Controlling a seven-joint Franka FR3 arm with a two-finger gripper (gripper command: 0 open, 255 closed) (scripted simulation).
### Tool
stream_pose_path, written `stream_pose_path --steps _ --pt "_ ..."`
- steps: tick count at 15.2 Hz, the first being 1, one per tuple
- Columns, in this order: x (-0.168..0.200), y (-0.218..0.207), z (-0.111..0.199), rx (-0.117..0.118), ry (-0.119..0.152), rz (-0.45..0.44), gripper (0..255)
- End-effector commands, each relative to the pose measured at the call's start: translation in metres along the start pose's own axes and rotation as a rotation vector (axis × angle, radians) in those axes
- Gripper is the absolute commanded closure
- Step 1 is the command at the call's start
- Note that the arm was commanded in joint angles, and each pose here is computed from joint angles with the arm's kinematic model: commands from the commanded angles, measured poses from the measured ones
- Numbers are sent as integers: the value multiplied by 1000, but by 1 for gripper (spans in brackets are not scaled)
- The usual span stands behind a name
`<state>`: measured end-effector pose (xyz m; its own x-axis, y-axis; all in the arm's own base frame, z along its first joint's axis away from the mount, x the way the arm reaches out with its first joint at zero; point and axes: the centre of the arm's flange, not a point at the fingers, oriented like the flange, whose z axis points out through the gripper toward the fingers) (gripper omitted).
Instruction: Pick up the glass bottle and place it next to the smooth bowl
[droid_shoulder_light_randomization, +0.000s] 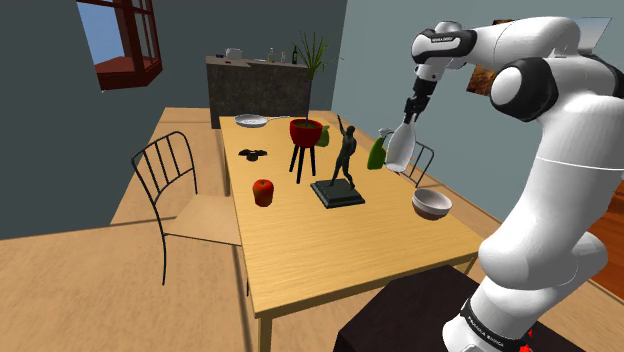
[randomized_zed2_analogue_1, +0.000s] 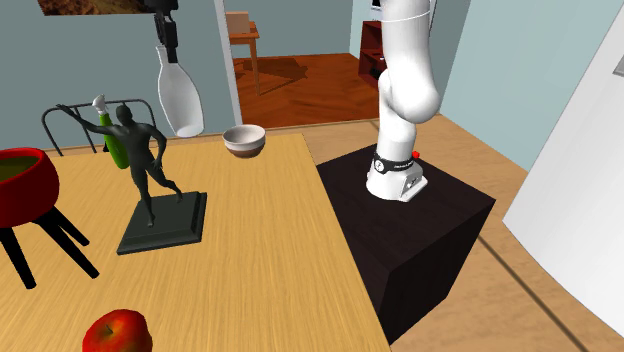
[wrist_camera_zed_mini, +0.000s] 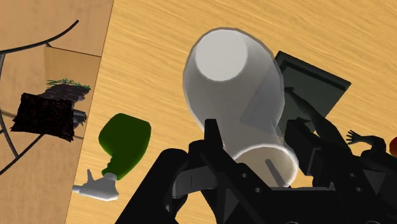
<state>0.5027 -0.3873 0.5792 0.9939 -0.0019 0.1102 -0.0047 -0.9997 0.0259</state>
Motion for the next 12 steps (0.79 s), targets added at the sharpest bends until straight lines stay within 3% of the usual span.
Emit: stream_pose_path --steps 1,12 --pt "-2 26 0 0 0 -2 255" --pt "-9 24 58 0 0 -2 255"
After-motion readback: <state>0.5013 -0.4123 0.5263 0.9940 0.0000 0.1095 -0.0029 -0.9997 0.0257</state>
